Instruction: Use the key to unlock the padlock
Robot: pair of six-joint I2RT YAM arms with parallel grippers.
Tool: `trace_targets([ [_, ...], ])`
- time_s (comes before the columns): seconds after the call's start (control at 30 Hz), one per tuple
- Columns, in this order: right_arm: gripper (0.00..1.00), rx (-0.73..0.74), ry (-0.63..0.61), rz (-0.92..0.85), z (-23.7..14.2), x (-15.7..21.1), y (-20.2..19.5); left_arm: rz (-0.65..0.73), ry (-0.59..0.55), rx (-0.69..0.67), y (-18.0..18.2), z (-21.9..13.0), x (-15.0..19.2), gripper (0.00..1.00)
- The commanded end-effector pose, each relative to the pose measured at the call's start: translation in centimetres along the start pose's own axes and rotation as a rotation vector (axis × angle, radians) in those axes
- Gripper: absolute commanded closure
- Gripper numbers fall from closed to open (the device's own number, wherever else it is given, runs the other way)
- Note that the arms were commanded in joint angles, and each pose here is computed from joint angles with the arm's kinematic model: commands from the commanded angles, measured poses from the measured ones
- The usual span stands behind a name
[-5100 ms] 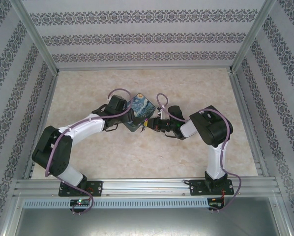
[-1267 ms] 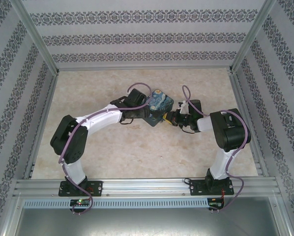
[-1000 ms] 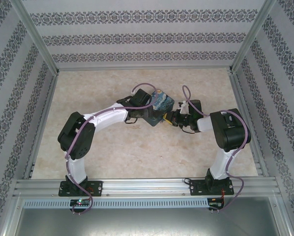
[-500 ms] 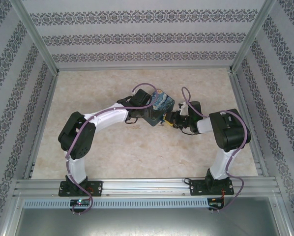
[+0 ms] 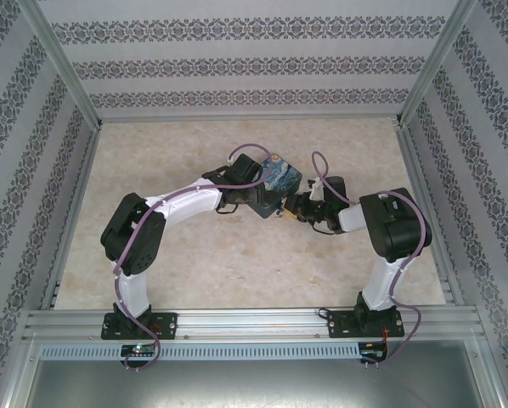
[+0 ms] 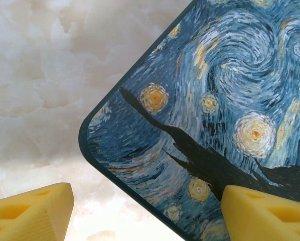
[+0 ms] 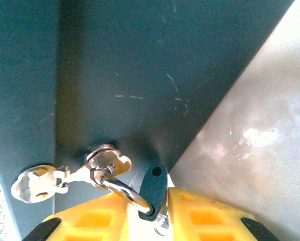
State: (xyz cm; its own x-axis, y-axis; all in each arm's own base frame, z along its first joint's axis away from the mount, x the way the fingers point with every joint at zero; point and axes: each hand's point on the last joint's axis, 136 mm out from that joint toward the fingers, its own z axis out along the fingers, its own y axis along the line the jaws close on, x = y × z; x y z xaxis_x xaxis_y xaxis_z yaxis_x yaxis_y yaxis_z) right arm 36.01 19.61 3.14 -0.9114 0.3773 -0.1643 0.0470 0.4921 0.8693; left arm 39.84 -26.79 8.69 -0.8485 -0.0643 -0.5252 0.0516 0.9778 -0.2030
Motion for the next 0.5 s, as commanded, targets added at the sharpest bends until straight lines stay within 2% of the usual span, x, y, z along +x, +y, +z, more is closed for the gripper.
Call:
trace_targets([
  [0.0,0.83,0.021,0.007,0.004,0.6,0.9,-1.0,0.028,0.064,-0.056,0.8,1.5,2.4,0.22],
  [0.13,1.0,0.024,-0.001,0.006,0.3,0.9,-1.1,0.046,0.078,-0.089,1.3,1.6,2.6,0.22],
  [0.47,1.0,0.007,-0.065,0.021,-1.3,-1.2,-0.2,0.139,0.112,-0.176,2.3,2.0,3.7,0.24],
])
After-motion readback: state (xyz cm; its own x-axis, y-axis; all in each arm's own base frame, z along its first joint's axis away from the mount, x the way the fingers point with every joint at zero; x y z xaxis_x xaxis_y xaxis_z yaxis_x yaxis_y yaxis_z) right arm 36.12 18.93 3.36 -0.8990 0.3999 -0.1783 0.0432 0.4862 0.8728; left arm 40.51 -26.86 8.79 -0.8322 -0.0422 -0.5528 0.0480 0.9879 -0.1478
